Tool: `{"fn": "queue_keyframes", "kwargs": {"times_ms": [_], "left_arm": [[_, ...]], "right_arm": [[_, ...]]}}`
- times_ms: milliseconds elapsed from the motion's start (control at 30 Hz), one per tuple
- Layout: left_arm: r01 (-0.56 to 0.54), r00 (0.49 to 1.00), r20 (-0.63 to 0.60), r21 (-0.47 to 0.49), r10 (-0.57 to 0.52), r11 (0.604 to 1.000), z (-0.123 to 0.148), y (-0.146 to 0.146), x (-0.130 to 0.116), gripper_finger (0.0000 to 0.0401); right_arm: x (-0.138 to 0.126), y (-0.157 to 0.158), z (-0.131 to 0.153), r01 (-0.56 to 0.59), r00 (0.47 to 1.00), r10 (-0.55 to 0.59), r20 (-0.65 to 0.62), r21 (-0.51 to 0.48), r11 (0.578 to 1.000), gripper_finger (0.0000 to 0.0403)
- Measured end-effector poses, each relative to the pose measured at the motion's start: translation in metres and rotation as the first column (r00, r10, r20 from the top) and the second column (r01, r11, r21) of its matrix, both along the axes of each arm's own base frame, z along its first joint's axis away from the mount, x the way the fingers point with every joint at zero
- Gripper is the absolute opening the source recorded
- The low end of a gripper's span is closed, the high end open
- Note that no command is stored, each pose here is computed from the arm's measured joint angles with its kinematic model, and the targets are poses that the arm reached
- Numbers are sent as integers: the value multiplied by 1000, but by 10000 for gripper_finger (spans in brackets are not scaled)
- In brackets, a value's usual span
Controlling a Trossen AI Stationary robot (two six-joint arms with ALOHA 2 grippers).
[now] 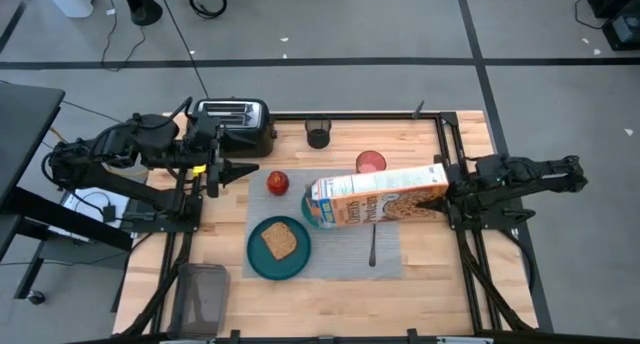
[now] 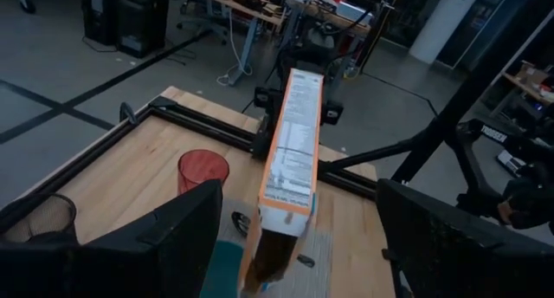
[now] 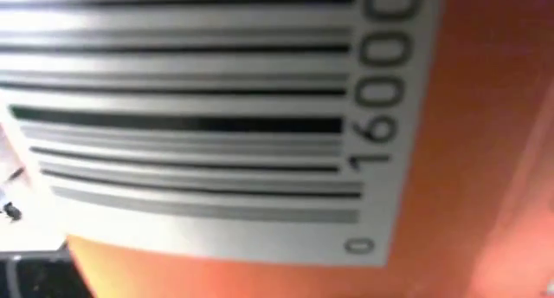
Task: Arrange a breakfast setting
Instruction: Pour the cereal from the orange cereal box into the dark green bowl
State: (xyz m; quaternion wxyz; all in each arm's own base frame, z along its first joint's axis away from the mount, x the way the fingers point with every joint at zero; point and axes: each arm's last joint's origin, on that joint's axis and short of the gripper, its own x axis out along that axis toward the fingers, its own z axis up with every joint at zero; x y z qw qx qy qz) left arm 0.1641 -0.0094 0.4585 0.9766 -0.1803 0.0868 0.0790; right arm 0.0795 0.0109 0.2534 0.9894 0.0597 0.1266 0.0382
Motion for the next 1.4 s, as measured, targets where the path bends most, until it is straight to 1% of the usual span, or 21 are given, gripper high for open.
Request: {"fn": "queue_keyframes", "kwargs": {"times_ms": [100,300,533,800,1133,1400], "left_arm": [[0,1000,-4,1,0,1000,0,0,0,309],[2,1000,-6,10,-2,1000,0,0,0,309],[3,1000,-7,16,-3,1000,-1,0,0,309],[4,1000,-10,22,-4,1000,-1,0,0,309],[5,999,-45,21,-4,1000,-4,0,-1,309],[12,998,-66,46,-8,999,-6,0,-1,309]], "right_arm": [[1,-1,6,21,1000,-21,-10,-27,999,267],[1,-2,10,48,997,-52,-65,-65,997,267],[3,-2,17,54,994,-61,-86,-75,996,267],[7,-1,25,49,985,-63,-162,-93,994,267],[11,0,45,42,982,-61,-180,-108,993,267],[17,1,56,10,968,-50,-245,-165,986,267]]}}
